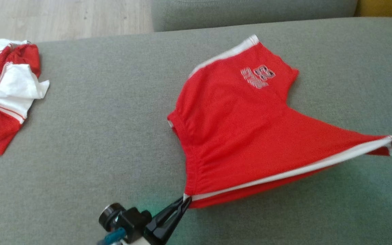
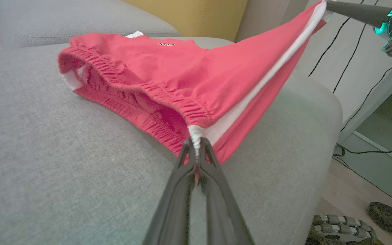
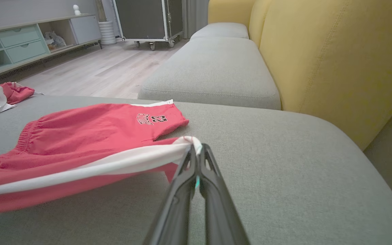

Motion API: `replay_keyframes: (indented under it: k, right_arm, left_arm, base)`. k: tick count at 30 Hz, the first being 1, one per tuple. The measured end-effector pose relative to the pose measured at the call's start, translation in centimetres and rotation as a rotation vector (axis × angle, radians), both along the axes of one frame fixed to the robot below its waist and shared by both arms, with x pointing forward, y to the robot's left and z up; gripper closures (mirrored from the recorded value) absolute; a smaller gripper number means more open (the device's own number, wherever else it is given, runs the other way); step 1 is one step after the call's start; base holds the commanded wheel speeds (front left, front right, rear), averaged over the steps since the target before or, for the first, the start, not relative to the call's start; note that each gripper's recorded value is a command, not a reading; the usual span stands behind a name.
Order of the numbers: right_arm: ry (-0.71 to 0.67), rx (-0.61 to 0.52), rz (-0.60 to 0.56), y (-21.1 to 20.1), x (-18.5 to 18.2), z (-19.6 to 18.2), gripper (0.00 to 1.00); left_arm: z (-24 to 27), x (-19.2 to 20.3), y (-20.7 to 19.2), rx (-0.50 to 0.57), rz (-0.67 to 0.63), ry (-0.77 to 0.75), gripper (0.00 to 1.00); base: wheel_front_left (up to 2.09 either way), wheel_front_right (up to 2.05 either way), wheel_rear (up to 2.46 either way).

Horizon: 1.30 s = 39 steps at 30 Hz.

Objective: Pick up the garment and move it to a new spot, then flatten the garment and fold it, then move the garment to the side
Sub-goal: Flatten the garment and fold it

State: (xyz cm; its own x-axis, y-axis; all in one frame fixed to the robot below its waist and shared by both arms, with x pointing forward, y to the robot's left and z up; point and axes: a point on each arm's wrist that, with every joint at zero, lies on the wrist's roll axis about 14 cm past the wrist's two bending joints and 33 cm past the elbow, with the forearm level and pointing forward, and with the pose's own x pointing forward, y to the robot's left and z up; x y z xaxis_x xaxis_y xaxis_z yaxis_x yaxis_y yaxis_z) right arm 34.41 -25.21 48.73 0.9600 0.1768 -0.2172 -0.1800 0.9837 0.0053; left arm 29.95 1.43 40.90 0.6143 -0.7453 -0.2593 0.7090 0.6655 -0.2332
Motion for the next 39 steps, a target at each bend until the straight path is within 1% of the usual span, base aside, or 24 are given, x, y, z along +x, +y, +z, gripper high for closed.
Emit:
replay_keyframes:
  k: [3,4,7,10,13,17,22,27,31,35,36,39]
  right_arm:
    - [-0.021,-0.035,0.009,0.0,-0.4,2.0,1.0]
    - [-0.021,-0.035,0.009,0.0,-0.4,2.0,1.0]
    - [-0.048,-0.074,0.02,0.0,0.8,3.5,1.0]
    - [-0.061,-0.079,0.037,0.6,2.9,4.1,1.0]
    - [-0.058,-0.072,0.057,1.2,6.2,3.9,1.0]
    - [-0.018,-0.126,0.136,2.7,10.5,2.9,1.0]
    - [0.048,-0.201,0.258,5.3,15.3,0.8,1.0]
    - [0.114,-0.264,0.365,8.1,18.7,-1.6,1.0]
    - [0.139,-0.291,0.404,9.6,21.4,-2.8,1.0]
    - [0.163,-0.324,0.418,10.2,23.8,-4.1,1.0]
    - [0.171,-0.328,0.417,10.4,24.8,-4.6,1.0]
    - [0.172,-0.328,0.418,10.8,26.0,-5.2,1.0]
  left_arm:
    - [1.2,-0.5,0.0,-0.031,0.017,-0.018,1.0]
    - [1.2,-0.5,0.0,-0.031,0.017,-0.018,1.0]
    - [3.0,0.1,-0.2,-0.079,0.038,-0.046,1.0]
    - [4.4,1.5,-0.1,-0.094,0.058,-0.079,1.0]
    - [6.0,4.0,-0.3,-0.12,0.079,-0.11,1.0]
    - [7.5,7.1,-0.1,-0.159,0.12,-0.111,1.0]
    - [6.1,9.7,1.9,-0.121,0.186,-0.06,1.0]
    - [5.5,11.7,3.1,-0.118,0.232,-0.034,1.0]
    - [4.8,13.2,3.3,-0.112,0.246,-0.002,1.0]
    - [4.1,14.2,3.0,-0.099,0.231,0.022,1.0]
    - [3.6,14.7,3.3,-0.087,0.232,0.029,1.0]
    - [2.7,15.5,4.2,-0.065,0.255,0.046,1.0]
  base:
    - [0.0,0.0,0.0]
    - [0.0,0.0,0.0]
    - [0.0,0.0,0.0]
    - [0.0,0.0,0.0]
    - [0.0,0.0,0.0]
    - [0.0,0.0,0.0]
    - [0.0,0.0,0.0]
    - [0.0,0.0,0.0]
    - [0.0,0.0,0.0]
    - [0.0,0.0,0.0]
    - [0.0,0.0,0.0]
    - [0.0,0.0,0.0]
